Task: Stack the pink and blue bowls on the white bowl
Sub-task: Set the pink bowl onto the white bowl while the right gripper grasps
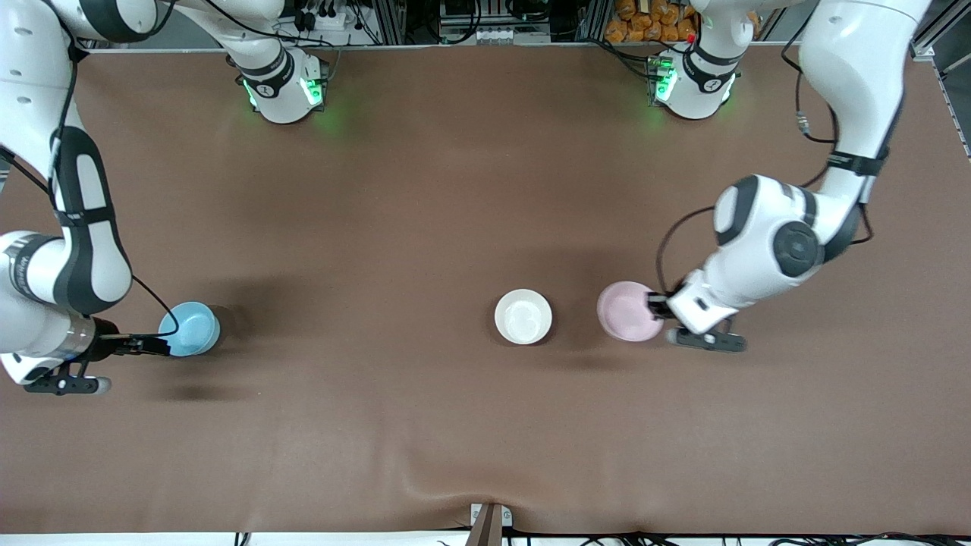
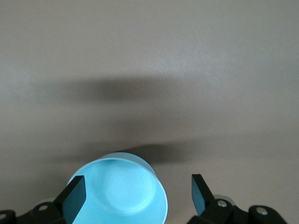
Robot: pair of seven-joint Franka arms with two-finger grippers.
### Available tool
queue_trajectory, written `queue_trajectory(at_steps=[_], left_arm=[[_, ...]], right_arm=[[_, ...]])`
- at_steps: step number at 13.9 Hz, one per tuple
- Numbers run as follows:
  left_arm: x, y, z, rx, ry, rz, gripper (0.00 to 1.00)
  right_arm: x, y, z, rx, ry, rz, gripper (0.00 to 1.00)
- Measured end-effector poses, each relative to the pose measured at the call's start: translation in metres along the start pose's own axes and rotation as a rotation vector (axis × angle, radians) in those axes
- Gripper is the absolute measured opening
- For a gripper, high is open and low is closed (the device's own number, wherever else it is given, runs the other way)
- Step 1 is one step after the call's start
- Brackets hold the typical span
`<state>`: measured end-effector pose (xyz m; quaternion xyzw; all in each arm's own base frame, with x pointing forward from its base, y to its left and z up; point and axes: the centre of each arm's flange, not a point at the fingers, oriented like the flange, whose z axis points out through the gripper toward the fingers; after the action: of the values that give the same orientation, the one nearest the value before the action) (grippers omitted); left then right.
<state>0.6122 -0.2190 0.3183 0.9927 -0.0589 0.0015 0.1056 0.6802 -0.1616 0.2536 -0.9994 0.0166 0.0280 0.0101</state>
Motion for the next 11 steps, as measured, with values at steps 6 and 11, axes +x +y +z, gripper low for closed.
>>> queue_trajectory(at_steps=[6,11], left_arm=[[-0.020,0.151,0.035,-0.053,-0.036,-0.101,0.03],[-0.013,0.142,0.085,-0.039,-0.092,-0.143,0.03]], right_arm=[[-0.027,0.002,0.047,0.017,-0.088,0.003,1.00],[-0.037,0.020,0.057,0.024,-0.098,-0.009,0.81]])
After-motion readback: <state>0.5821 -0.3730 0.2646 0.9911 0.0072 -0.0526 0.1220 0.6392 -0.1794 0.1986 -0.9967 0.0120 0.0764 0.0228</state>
